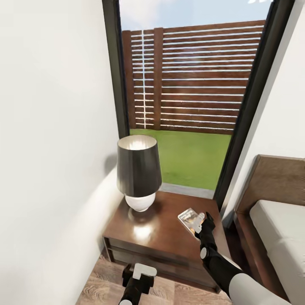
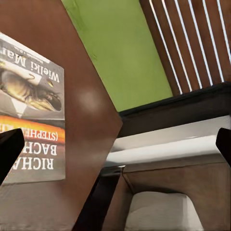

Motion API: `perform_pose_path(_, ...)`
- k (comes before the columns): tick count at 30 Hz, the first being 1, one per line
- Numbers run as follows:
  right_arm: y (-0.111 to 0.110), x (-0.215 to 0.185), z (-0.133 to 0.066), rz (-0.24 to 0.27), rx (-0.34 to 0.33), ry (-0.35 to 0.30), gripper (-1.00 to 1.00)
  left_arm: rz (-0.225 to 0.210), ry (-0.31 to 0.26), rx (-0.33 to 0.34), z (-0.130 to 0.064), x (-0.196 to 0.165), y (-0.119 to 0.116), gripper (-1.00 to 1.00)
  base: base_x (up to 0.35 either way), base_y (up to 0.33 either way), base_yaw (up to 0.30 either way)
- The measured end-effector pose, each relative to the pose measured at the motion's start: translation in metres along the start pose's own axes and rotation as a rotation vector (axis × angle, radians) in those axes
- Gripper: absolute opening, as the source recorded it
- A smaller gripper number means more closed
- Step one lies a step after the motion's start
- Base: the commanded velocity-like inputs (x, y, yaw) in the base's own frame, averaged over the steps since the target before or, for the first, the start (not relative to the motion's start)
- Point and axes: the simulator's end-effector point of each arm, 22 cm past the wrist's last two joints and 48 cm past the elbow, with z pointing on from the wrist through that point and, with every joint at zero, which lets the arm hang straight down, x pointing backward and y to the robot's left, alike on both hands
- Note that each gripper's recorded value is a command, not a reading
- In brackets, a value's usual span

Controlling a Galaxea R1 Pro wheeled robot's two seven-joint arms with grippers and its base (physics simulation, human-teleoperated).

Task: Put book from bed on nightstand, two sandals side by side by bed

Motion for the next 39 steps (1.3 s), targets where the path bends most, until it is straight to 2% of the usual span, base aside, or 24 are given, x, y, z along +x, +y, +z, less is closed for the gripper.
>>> perform_pose_path(16, -0.030, -0.016, -0.005, 0.001, 0.000, 0.000, 1.00, -0.003, 0.001, 0.002, -0.016, -0.030, 0.003, 1.00, -0.326, 0.000, 0.000)
perform_pose_path(18, -0.035, -0.019, -0.007, 0.002, 0.003, -0.004, 1.00, -0.004, -0.012, 0.001, -0.019, -0.036, 0.003, 1.00, -0.031, 0.000, 0.000)
perform_pose_path(25, -0.031, -0.019, -0.006, 0.003, -0.001, -0.003, 1.00, -0.014, -0.032, -0.001, -0.017, -0.039, 0.004, 1.00, -0.011, 0.033, 0.000)
perform_pose_path(39, -0.030, -0.019, -0.006, 0.004, -0.005, -0.004, 1.00, -0.018, -0.050, -0.001, -0.018, -0.043, 0.003, 1.00, -0.033, 0.177, 0.000)
